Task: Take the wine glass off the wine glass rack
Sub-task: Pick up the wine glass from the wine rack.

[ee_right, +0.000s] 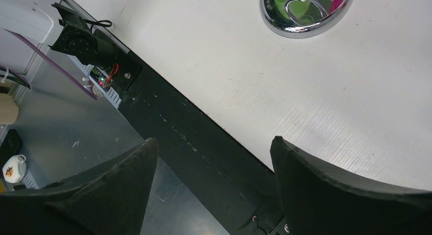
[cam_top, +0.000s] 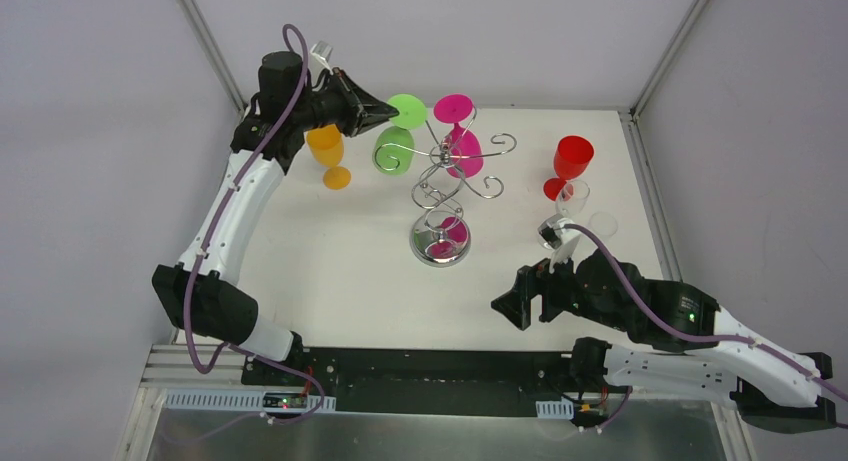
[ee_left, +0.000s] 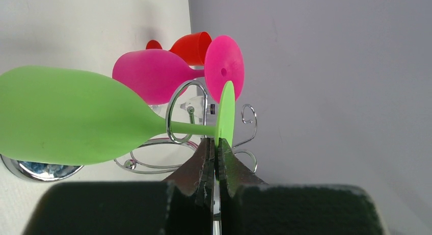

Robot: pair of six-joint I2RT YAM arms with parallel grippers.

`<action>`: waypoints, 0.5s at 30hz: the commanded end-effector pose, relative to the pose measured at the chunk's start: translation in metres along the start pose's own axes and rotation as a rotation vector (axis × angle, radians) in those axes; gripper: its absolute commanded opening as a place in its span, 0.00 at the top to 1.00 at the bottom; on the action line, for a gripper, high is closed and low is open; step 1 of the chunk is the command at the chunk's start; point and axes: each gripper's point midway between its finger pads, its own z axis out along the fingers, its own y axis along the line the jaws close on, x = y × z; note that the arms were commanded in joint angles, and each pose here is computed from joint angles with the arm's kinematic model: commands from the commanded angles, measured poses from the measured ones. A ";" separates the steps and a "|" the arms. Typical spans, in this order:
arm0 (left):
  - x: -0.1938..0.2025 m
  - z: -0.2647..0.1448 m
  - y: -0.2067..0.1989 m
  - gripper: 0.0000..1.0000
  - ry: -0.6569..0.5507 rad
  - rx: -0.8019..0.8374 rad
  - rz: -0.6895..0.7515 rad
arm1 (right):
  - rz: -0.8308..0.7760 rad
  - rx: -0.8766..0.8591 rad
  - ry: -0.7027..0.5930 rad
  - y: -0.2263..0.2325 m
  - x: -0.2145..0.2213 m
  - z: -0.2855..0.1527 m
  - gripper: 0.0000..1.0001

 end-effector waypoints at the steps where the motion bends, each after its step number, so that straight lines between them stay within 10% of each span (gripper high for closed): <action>1: -0.015 -0.009 -0.020 1.00 -0.047 0.027 0.078 | -0.002 0.002 -0.029 0.001 -0.007 0.002 0.15; 15: -0.031 0.013 -0.023 1.00 -0.020 0.035 0.068 | -0.014 0.021 -0.038 -0.006 -0.004 0.002 0.15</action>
